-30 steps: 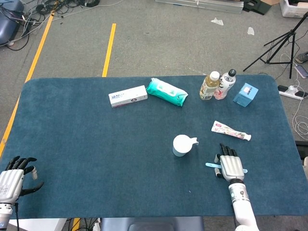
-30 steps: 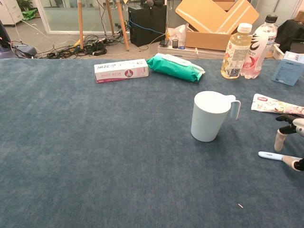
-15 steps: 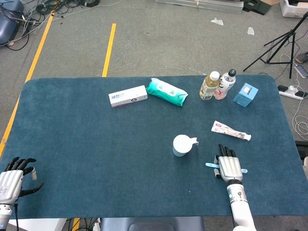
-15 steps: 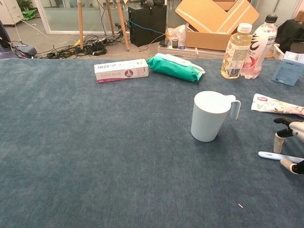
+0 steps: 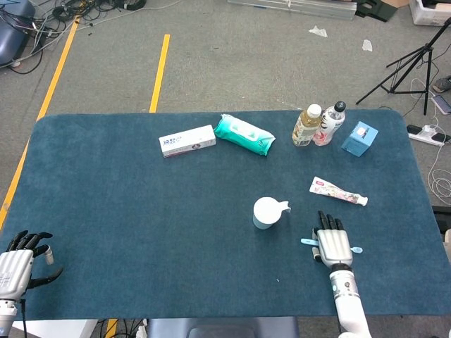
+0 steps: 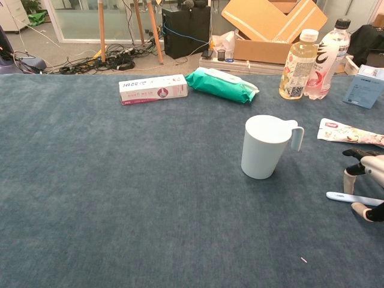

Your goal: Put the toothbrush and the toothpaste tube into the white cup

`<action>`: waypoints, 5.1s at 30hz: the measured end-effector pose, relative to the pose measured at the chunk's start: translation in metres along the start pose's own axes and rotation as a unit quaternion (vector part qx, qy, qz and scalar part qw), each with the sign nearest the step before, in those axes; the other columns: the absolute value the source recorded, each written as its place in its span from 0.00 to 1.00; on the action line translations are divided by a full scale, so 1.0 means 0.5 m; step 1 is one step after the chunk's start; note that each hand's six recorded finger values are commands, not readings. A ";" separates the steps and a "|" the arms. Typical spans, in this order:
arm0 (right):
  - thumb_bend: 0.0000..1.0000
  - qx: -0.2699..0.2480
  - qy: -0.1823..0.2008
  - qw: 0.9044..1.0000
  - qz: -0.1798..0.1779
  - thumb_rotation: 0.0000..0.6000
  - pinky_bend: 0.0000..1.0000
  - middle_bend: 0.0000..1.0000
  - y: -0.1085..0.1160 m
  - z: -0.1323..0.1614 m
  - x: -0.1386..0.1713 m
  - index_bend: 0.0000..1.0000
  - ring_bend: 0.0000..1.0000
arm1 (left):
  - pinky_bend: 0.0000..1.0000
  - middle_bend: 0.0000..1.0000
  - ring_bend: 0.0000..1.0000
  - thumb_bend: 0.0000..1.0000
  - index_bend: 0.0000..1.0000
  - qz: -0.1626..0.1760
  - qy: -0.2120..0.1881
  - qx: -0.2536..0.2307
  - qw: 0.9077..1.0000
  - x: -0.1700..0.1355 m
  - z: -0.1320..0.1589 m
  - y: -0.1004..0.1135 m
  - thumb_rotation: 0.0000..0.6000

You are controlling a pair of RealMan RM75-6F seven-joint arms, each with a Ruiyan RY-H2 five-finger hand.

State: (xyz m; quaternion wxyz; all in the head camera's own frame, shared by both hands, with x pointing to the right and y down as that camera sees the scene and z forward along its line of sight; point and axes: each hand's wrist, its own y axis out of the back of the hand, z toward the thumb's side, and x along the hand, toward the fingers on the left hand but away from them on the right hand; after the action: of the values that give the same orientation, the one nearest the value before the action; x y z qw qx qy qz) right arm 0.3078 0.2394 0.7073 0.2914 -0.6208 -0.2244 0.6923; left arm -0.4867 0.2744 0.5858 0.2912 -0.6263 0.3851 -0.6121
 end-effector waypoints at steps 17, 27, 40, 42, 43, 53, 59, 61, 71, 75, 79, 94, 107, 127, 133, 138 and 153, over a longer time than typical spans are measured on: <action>0.31 0.019 0.000 1.000 0.000 1.00 0.11 0.00 -0.006 0.005 0.001 0.49 0.00 | 0.11 0.27 0.21 0.15 0.63 -0.001 0.001 -0.001 1.000 -0.002 -0.001 0.000 1.00; 0.33 0.028 0.000 1.000 -0.005 1.00 0.11 0.00 -0.005 0.009 -0.001 0.54 0.00 | 0.11 0.27 0.21 0.15 0.64 0.000 0.001 -0.002 1.000 -0.003 -0.001 0.001 1.00; 0.34 0.036 0.003 0.999 -0.005 1.00 0.11 0.02 -0.009 0.015 -0.001 0.57 0.00 | 0.11 0.27 0.21 0.15 0.64 -0.001 0.002 -0.002 1.000 -0.003 -0.002 0.000 1.00; 0.35 0.037 0.003 0.999 -0.006 1.00 0.11 0.02 -0.009 0.015 -0.001 0.58 0.00 | 0.11 0.27 0.21 0.15 0.64 -0.001 0.002 -0.002 1.000 -0.004 -0.002 0.000 1.00; 0.35 0.037 0.003 0.999 -0.006 1.00 0.11 0.02 -0.009 0.015 -0.001 0.58 0.00 | 0.11 0.27 0.21 0.15 0.64 -0.001 0.002 -0.003 1.000 -0.004 -0.002 0.000 1.00; 0.35 0.022 0.009 1.000 -0.017 1.00 0.11 0.04 0.003 0.019 0.008 0.59 0.00 | 0.11 0.27 0.21 0.15 0.64 -0.002 0.003 -0.003 1.000 -0.005 -0.004 -0.001 1.00; 0.35 0.004 0.013 0.999 -0.032 1.00 0.11 0.04 0.024 0.017 0.021 0.59 0.00 | 0.11 0.27 0.21 0.15 0.63 -0.002 0.004 -0.002 1.000 -0.005 -0.004 -0.002 1.00; 0.35 -0.001 0.015 0.999 -0.038 1.00 0.11 0.04 0.032 0.016 0.025 0.59 0.00 | 0.11 0.27 0.21 0.15 0.63 -0.002 0.003 -0.002 1.000 -0.005 -0.003 -0.002 1.00; 0.35 -0.031 0.019 0.997 -0.073 1.00 0.11 0.04 0.082 0.005 0.052 0.60 0.00 | 0.11 0.27 0.21 0.15 0.63 -0.001 0.001 0.001 1.000 -0.003 0.000 0.000 1.00; 0.36 -0.039 0.019 0.996 -0.082 1.00 0.11 0.04 0.097 0.000 0.059 0.60 0.00 | 0.11 0.27 0.21 0.15 0.63 -0.001 0.001 0.001 1.000 -0.003 0.002 0.001 1.00; 0.36 -0.046 0.020 0.995 -0.092 1.00 0.11 0.04 0.112 -0.004 0.067 0.60 0.00 | 0.11 0.27 0.21 0.15 0.63 -0.001 0.000 0.002 1.000 -0.002 0.003 0.002 1.00; 0.36 -0.081 0.034 0.987 -0.136 1.00 0.11 0.04 0.189 -0.005 0.092 0.60 0.00 | 0.11 0.27 0.21 0.15 0.63 0.000 -0.003 0.006 1.000 0.003 0.008 0.006 1.00; 0.37 -0.139 0.109 0.963 -0.202 1.00 0.11 0.05 0.357 0.064 0.123 0.60 0.00 | 0.11 0.27 0.21 0.15 0.63 0.000 -0.004 0.006 1.000 0.004 0.010 0.008 1.00; 0.37 -0.156 0.211 0.946 -0.193 1.00 0.11 0.05 0.404 0.240 0.102 0.60 0.00 | 0.11 0.27 0.21 0.15 0.63 -0.003 0.010 0.000 1.000 -0.007 -0.012 0.005 1.00; 0.37 -0.174 0.224 0.942 -0.181 1.00 0.11 0.05 0.390 0.268 0.085 0.60 0.00 | 0.11 0.27 0.21 0.15 0.63 -0.003 0.015 -0.001 1.000 -0.012 -0.022 0.005 1.00; 0.37 -0.192 0.229 0.937 -0.180 1.00 0.11 0.05 0.376 0.281 0.065 0.60 0.00 | 0.11 0.27 0.21 0.15 0.63 -0.004 0.018 -0.002 1.000 -0.015 -0.028 0.004 1.00; 0.37 -0.274 0.268 0.910 -0.158 1.00 0.11 0.05 0.330 0.307 0.045 0.60 0.00 | 0.11 0.27 0.21 0.15 0.64 -0.003 0.020 -0.003 1.000 -0.018 -0.034 0.005 1.00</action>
State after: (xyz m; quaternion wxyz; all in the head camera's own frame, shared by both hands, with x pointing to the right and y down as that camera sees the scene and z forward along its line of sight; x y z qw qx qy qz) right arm 0.1338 0.1421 0.5996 0.2643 -0.7952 -0.4138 0.3557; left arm -0.5036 0.2826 0.5800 0.2794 -0.6159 0.3908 -0.6244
